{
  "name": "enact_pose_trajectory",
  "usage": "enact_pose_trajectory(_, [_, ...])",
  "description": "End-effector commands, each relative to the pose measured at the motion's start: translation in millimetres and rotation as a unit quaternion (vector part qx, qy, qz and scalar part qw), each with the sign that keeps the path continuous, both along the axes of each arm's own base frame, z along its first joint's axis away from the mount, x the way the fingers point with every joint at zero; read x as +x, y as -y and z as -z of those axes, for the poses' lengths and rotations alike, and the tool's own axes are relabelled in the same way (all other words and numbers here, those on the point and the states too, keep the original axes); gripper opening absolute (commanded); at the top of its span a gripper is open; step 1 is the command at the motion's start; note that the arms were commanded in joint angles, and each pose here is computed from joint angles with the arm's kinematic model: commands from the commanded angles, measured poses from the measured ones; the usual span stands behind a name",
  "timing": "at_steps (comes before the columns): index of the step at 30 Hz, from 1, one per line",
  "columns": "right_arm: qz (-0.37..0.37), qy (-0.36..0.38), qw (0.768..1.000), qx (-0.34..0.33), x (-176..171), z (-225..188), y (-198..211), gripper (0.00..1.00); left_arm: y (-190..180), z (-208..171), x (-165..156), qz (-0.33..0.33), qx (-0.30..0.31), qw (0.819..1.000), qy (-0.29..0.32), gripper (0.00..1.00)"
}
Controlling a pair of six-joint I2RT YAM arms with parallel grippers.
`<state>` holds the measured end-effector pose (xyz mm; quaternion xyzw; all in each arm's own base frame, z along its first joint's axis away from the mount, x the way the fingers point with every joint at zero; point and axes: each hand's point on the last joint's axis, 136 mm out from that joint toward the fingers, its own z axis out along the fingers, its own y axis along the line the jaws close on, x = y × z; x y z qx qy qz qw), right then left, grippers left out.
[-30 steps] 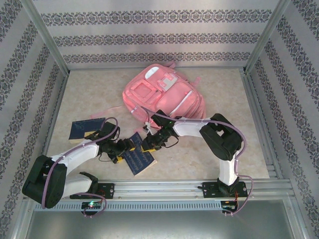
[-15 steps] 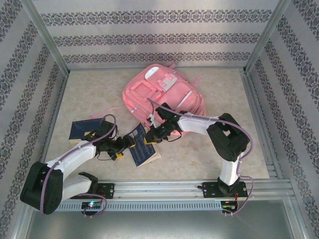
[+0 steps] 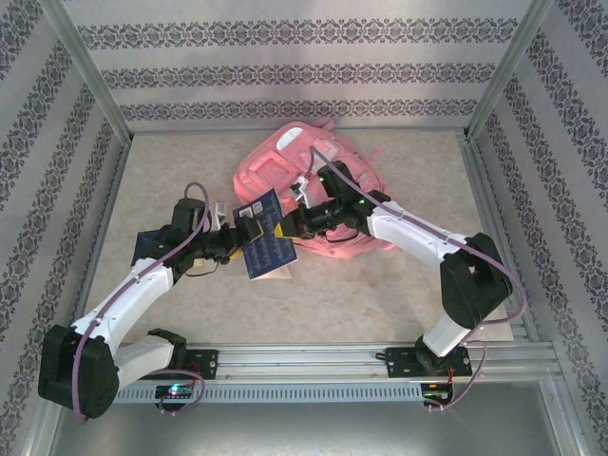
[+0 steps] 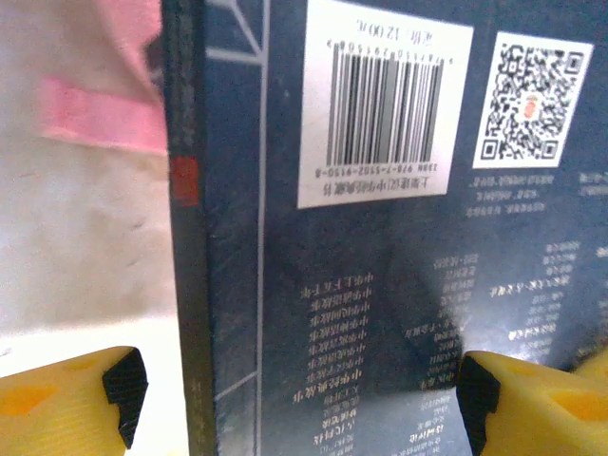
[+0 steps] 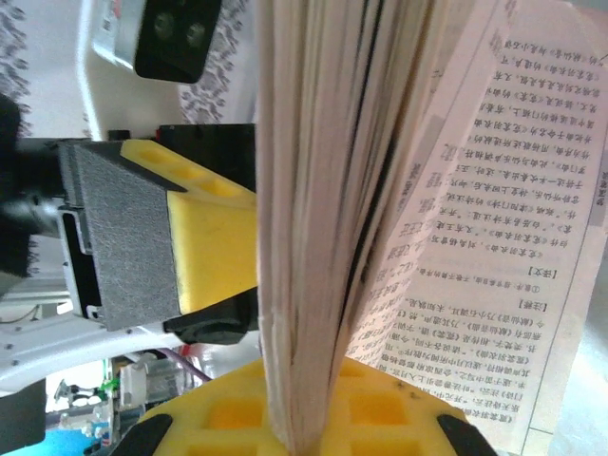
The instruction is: Pack the student bag
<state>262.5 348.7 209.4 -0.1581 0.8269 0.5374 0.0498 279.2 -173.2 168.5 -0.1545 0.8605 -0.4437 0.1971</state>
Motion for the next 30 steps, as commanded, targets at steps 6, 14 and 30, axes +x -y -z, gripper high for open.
enact_pose_trajectory(6, [0.029,0.033,0.994,0.095,10.9,-67.8,22.1,0.0,27.4,-77.8,17.2,0.049,-0.14,0.982,0.118,0.79])
enact_pose_trajectory(14, [0.046,0.045,0.995,0.074,11.0,-65.1,38.2,0.0,43.2,-111.5,21.6,0.083,-0.184,0.966,0.163,0.42])
enact_pose_trajectory(30, [0.17,0.003,0.985,0.023,46.0,-34.7,76.3,0.68,57.4,-154.5,17.1,0.117,-0.239,0.937,0.228,0.0])
